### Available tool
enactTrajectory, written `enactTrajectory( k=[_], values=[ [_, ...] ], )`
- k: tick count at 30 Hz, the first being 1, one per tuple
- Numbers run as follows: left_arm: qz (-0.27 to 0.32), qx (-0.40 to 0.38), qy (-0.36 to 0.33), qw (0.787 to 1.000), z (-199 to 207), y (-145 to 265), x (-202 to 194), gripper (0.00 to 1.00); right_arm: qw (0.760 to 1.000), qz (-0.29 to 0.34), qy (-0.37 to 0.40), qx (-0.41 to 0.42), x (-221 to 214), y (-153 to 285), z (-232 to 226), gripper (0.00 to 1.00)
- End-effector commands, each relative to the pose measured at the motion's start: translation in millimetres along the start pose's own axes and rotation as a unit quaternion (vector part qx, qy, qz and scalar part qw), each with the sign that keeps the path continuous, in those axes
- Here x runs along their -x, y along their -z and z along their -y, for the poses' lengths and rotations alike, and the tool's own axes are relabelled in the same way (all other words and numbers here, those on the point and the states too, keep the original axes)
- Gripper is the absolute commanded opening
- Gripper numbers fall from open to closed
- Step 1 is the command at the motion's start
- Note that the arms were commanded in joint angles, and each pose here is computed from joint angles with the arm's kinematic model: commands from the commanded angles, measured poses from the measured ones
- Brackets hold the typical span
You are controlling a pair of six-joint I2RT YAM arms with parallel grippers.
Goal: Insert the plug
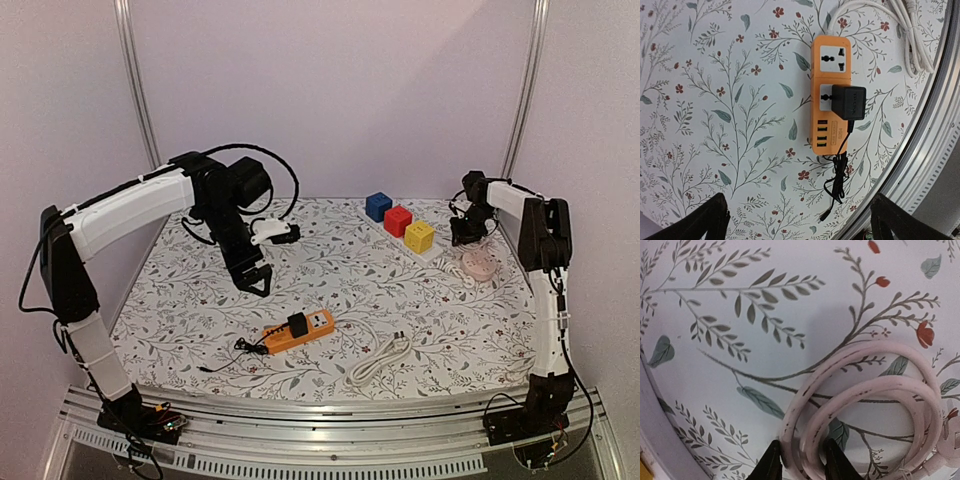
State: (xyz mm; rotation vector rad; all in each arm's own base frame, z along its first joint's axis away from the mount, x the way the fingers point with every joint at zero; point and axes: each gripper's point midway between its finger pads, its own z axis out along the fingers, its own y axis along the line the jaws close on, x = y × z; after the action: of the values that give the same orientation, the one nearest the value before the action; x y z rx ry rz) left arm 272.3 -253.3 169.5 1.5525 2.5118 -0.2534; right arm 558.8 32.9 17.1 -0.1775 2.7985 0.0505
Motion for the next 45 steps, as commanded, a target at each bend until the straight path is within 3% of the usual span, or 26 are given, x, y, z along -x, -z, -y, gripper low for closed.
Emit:
enactTrajectory(
  k=[1, 3, 10, 15, 20, 21, 24, 27, 30, 33, 34, 37, 45],
  values=[
    [0.02, 0.012, 0.001, 1.0, -4.8, 12.6, 1.4, 0.99, 0.992, -0.118, 0.028, 0.027, -71.9, 3.0, -25.1, 0.19],
    [0.025, 0.016, -0.001, 1.0, -4.5, 16.4, 1.5, 0.99, 0.987, -0.147, 0.054, 0.024, -98.2, 15.3, -30.2, 0.14],
    [0.043, 0.023, -0.004, 0.999, -2.6, 29.3, 2.2, 0.99, 0.976, -0.206, 0.063, -0.014, -183.9, 66.5, -26.7, 0.13],
    [0.056, 0.028, -0.007, 0.998, -2.3, 37.2, 3.9, 0.99, 0.963, -0.231, 0.137, 0.008, -236.4, 91.5, -70.2, 0.16],
    [0.064, 0.028, -0.008, 0.997, -0.5, 42.8, 5.5, 0.99, 0.92, -0.226, 0.317, 0.034, -268.0, 114.6, -132.5, 0.25],
    [0.065, 0.028, -0.008, 0.997, -0.3, 42.9, 5.1, 0.99, 0.92, -0.214, 0.326, 0.037, -264.9, 118.9, -138.3, 0.29],
    [0.064, 0.031, -0.008, 0.997, -0.6, 43.5, 3.6, 0.99, 0.932, -0.168, 0.32, 0.029, -247.1, 131.4, -143.2, 0.55],
    [0.067, 0.033, -0.008, 0.997, -0.5, 46.1, 3.7, 0.99, 0.943, -0.123, 0.307, 0.018, -229.3, 146.1, -144.2, 0.66],
    [0.069, 0.034, -0.009, 0.997, -0.2, 47.8, 4.2, 0.99, 0.965, -0.041, 0.26, 0.006, -200.1, 167.0, -139.7, 0.69],
    [0.071, 0.034, -0.008, 0.997, -0.5, 48.1, 4.6, 0.99, 0.996, 0.021, 0.076, -0.033, -177.2, 182.4, -88.3, 0.7],
    [0.071, 0.034, -0.008, 0.997, -0.6, 47.9, 4.8, 0.99, 0.999, 0.024, -0.01, -0.043, -179.0, 180.7, -67.9, 0.69],
    [0.073, 0.034, -0.008, 0.997, 0.1, 49.0, 5.0, 0.99, 0.988, 0.008, -0.152, -0.023, -198.5, 165.7, -36.3, 0.66],
    [0.077, 0.036, -0.01, 0.996, 1.1, 51.9, 4.0, 0.99, 0.975, -0.029, -0.214, 0.047, -238.3, 131.6, -53.3, 0.55]
  ],
)
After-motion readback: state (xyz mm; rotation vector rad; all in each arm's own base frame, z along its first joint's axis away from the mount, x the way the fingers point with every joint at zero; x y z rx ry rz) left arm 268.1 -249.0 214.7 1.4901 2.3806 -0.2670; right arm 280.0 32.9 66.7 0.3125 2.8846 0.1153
